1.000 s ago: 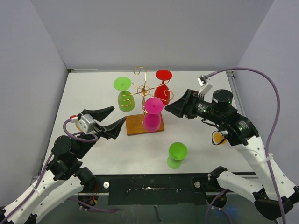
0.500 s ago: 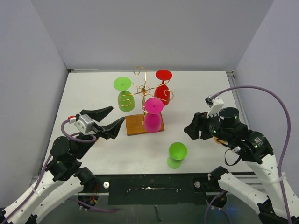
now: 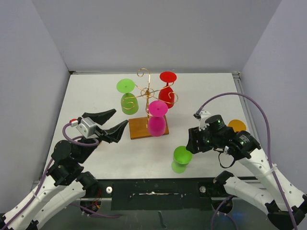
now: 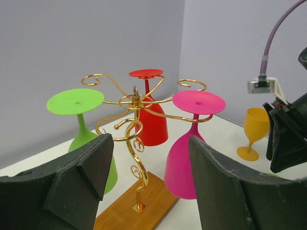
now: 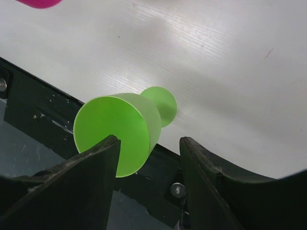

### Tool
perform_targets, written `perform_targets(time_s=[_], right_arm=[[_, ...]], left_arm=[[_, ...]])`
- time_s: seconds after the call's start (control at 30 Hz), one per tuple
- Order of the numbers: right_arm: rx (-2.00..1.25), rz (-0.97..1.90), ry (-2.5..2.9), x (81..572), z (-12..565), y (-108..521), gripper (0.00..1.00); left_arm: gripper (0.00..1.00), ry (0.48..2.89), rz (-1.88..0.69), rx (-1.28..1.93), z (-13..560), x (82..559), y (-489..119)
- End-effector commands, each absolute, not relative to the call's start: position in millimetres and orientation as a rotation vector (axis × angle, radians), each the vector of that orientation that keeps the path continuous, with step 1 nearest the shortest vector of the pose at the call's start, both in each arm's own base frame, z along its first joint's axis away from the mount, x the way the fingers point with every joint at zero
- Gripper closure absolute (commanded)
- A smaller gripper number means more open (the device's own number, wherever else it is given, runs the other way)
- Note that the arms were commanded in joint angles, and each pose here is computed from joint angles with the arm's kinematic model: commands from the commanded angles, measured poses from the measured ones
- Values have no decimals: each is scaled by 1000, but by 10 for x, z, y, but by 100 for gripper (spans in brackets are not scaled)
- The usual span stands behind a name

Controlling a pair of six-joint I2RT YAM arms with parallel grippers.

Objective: Place the wine glass upside down on the wine glass rack

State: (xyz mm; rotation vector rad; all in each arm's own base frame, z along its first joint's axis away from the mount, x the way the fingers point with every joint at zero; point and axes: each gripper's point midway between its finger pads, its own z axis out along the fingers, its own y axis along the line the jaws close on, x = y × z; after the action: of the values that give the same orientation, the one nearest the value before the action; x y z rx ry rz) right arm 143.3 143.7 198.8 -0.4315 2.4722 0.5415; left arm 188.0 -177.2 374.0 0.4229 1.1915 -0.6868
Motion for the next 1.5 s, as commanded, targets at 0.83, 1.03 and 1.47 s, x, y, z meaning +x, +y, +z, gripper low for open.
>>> perform_targets(time_s=[0.83, 1.03, 1.47], right_arm=[[-508, 429, 2592, 1417, 1593, 1742, 96], [-480, 385, 2539, 1478, 1769, 1694, 100], [-18, 246, 2028, 2014, 3099, 1096, 100]], left_arm=[[37, 1147, -680, 381, 3892, 1894, -1701], [37, 1147, -681, 381, 3895, 1891, -1701], [35, 1142, -794, 278, 4193, 1864, -1704]])
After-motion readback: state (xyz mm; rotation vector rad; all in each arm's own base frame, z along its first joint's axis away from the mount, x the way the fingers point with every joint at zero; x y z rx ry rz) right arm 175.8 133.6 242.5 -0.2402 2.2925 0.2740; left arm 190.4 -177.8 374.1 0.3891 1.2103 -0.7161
